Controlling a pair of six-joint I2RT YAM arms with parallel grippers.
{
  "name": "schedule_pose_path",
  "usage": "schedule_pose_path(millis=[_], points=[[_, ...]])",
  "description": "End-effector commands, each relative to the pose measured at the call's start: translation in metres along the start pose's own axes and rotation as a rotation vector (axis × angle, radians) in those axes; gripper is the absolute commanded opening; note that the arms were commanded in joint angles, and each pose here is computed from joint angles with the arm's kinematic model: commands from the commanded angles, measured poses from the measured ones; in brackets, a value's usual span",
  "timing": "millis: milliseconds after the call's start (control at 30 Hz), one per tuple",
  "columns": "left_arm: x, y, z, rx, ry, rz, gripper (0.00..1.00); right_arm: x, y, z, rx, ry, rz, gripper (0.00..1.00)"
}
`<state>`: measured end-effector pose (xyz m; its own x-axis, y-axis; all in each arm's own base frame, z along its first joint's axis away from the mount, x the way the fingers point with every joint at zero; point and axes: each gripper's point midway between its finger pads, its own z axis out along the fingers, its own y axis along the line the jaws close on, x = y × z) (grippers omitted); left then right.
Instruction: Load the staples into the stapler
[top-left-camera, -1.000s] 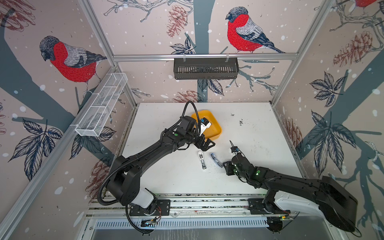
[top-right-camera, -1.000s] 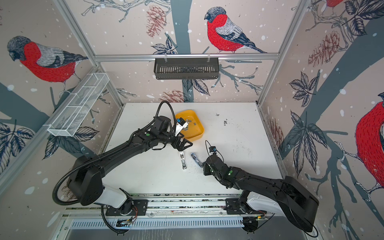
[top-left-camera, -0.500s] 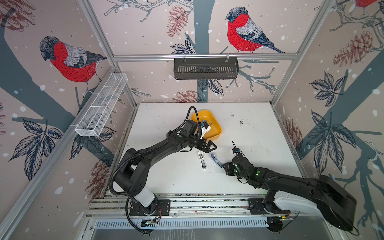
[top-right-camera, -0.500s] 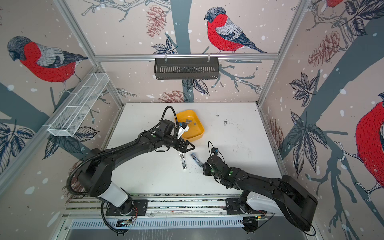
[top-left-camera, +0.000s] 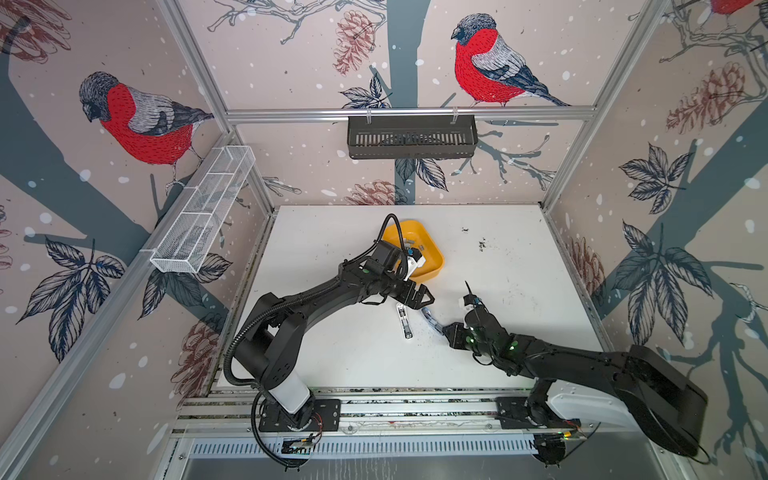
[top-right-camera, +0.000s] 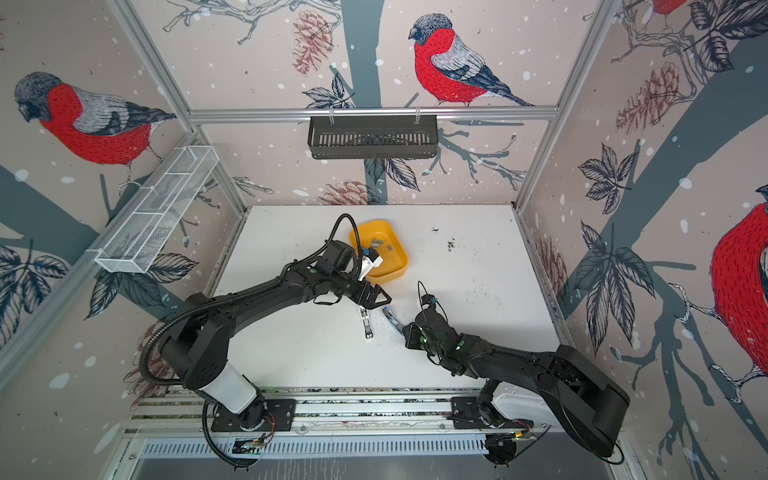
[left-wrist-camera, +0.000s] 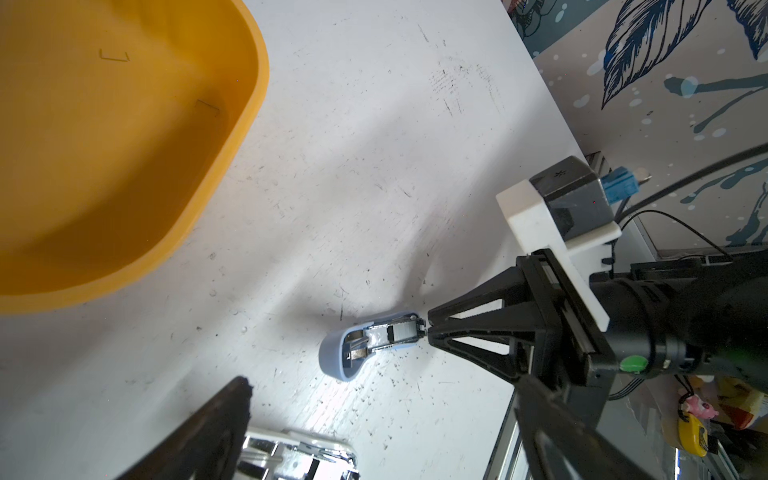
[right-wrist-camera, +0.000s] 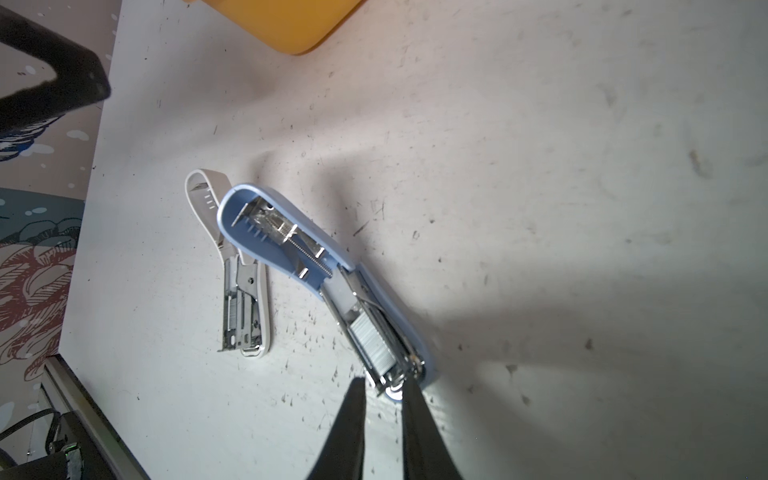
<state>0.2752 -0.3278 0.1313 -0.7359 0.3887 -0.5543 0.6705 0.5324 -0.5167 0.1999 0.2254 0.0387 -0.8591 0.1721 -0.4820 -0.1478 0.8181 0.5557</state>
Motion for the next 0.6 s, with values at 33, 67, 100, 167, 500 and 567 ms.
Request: schedule_pose_path(millis=[33,67,100,167,500,567], points=[[0.004,-0.004,0.003,0.009,0.030,0.029,0.99,-0.003,0.000,0.002,0.008,-0.008,-0.011,0.19],[0.005,-0.004,0.003,0.006,0.033,0.033,0.99,-0.003,-0.002,0.002,0.013,-0.010,-0.011,0.19],[0.005,-0.005,0.003,0.007,0.034,0.037,0.99,-0.003,-0.003,0.003,0.019,-0.010,-0.011,0.18],[0.004,-0.006,0.002,0.009,0.030,0.040,0.99,-0.003,-0.005,0.003,0.027,-0.016,-0.010,0.17],[0.012,-0.010,0.004,0.034,0.065,0.029,0.99,-0.014,-0.005,0.000,0.059,-0.043,-0.042,0.14],[0.010,-0.010,0.002,0.027,0.057,0.033,0.99,-0.017,-0.003,-0.003,0.055,-0.054,-0.050,0.14]])
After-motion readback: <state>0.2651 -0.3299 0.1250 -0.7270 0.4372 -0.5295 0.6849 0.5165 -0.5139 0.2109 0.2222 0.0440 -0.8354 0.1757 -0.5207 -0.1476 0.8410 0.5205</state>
